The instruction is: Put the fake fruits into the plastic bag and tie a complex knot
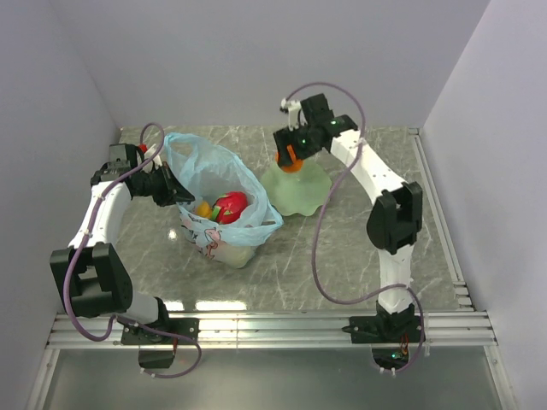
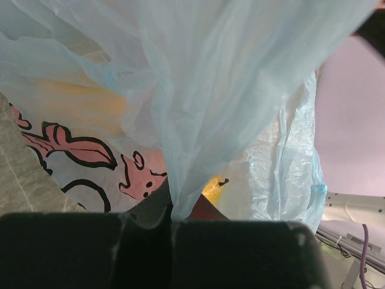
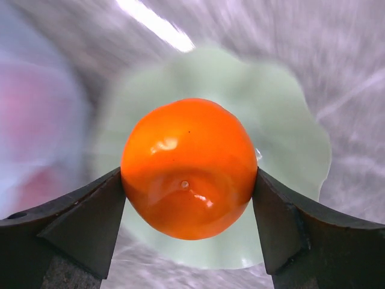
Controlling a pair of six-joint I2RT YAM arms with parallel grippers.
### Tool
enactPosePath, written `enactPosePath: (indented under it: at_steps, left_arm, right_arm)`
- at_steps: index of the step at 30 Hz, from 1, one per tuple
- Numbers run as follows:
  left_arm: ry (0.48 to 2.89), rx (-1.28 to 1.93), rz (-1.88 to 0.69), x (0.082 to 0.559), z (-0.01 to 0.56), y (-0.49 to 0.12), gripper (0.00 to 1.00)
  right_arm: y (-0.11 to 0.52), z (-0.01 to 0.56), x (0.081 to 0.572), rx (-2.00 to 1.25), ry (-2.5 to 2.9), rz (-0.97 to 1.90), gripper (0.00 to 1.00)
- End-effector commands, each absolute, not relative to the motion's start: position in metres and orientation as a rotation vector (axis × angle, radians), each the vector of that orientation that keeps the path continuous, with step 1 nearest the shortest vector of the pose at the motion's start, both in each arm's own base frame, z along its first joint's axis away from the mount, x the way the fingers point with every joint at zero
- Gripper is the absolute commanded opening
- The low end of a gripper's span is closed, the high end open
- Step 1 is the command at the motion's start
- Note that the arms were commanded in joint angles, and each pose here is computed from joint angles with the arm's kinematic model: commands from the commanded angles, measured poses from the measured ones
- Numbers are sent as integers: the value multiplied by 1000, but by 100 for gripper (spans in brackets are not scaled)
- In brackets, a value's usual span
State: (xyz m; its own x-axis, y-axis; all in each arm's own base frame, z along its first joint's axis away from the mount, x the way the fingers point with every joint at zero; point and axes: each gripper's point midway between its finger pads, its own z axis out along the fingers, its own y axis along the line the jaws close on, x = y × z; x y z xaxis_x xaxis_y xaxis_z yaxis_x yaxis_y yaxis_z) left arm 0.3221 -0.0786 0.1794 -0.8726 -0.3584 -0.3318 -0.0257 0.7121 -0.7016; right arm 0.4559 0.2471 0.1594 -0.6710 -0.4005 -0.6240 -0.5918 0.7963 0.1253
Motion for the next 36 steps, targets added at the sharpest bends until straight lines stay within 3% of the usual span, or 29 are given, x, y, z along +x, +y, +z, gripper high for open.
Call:
enactPosePath:
  at_steps: [1,4,8,11,12,13,17,22,26,31,36]
  left_arm:
    - [2425,-241,-1000,326,185,-78,0]
    - [2423,-242,-1002,326,185,-78,0]
    - [2415,-245,-1013,324,185,-79,0]
    - [2407,-247,-1019,323,186,-80,0]
    - [2409,-245,-1025,322,186,-81,0]
    - [2408,-244,-1026,322,187,-82,0]
    - [2407,-238,-1018,320,187,-81,0]
    - [2403,-233,-1016,319,187,-81,0]
    - [2396,-227,-1013,320,188,-81,0]
    - [2398,-232,-1017,325,187,-81,0]
    - [2398,-222,-1009,328,189,-79,0]
  right_arm:
    - [294,292,430,-759,2065,701,76]
    - [325,330,403,-831,1933,760,77]
    - [371,339,361,-1002,1838,805,77]
    - [397,316,336,-1125,1861,813,84]
    - [405,308,335,-1160,1871,803,95]
    - [414,302,323,-1233,1857,794,99]
    - [416,300,312,-1268,1882,828,100]
    - [381,321,332,-1072,1904,837,100]
    - [307,322,400,-739,1993,723,100]
    - [223,268,446,-418,2202,607,89]
    - [165,197,468,-302,2384,486,87]
